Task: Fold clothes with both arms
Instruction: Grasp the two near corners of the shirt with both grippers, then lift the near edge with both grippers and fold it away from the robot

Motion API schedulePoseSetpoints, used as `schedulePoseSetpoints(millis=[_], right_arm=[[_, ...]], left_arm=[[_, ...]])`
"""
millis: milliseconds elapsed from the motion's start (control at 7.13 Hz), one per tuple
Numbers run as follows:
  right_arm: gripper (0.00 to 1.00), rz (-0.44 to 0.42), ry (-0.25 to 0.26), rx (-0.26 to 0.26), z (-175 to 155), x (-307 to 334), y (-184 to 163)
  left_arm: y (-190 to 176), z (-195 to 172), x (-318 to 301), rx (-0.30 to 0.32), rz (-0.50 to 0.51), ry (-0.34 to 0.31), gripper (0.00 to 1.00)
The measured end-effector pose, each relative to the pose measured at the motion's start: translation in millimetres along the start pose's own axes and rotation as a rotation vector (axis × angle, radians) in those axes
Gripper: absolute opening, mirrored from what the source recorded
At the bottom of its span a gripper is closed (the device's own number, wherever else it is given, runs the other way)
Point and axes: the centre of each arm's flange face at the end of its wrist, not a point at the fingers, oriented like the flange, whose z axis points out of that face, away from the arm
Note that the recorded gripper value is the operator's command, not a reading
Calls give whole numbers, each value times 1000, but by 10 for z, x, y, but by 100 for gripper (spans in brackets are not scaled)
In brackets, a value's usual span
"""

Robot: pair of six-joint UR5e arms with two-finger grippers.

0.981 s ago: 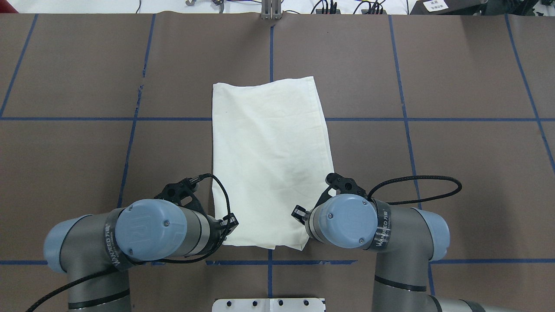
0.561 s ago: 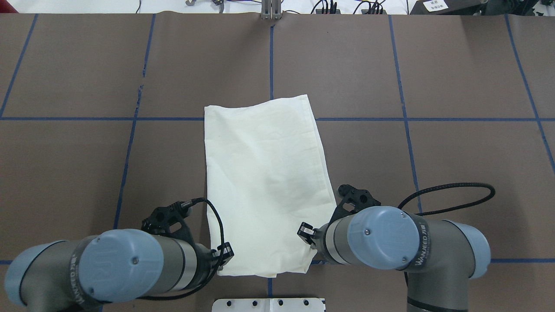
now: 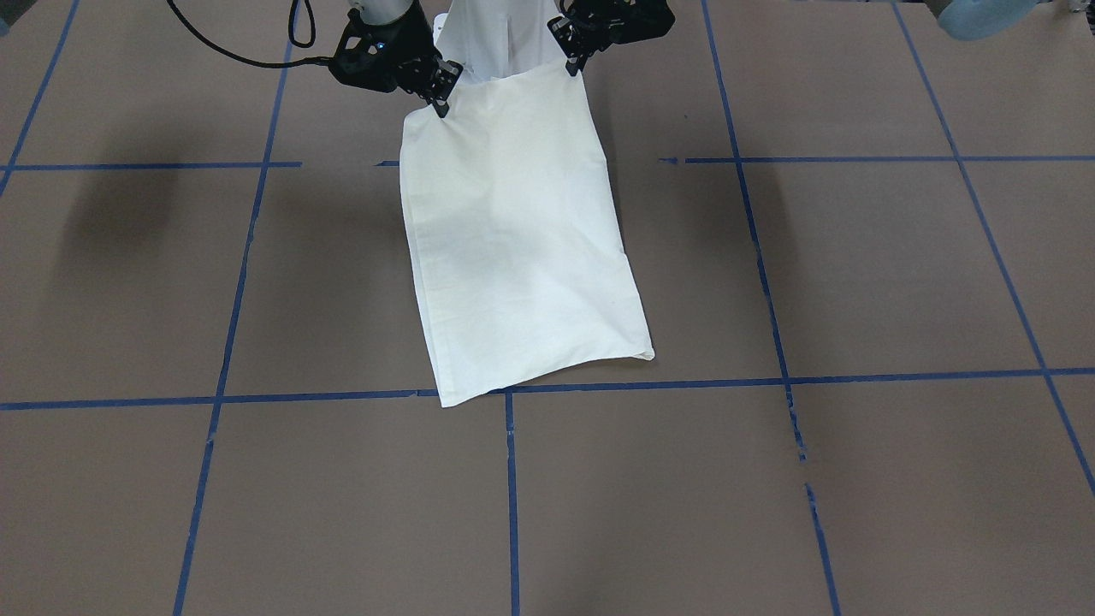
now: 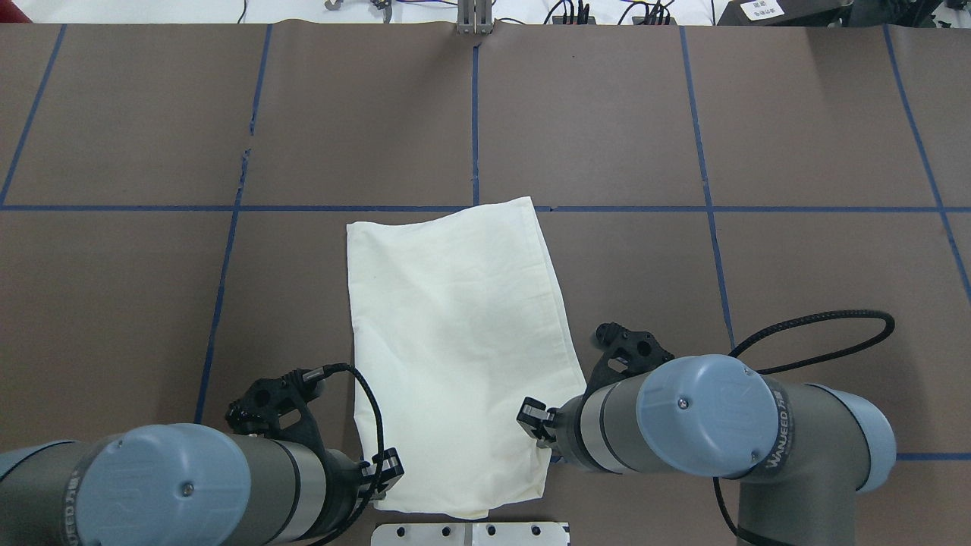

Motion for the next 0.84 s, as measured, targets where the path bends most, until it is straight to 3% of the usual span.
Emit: schedulePoseSetpoints(millis=[421, 841], right_arm=[[0, 14, -46, 118, -44, -535, -923], [0, 61, -57, 164, 660, -1209, -1846]], left_arm=[[-938, -191, 294, 118, 49, 28, 0], [-1977, 176, 602, 221, 39, 44, 0]])
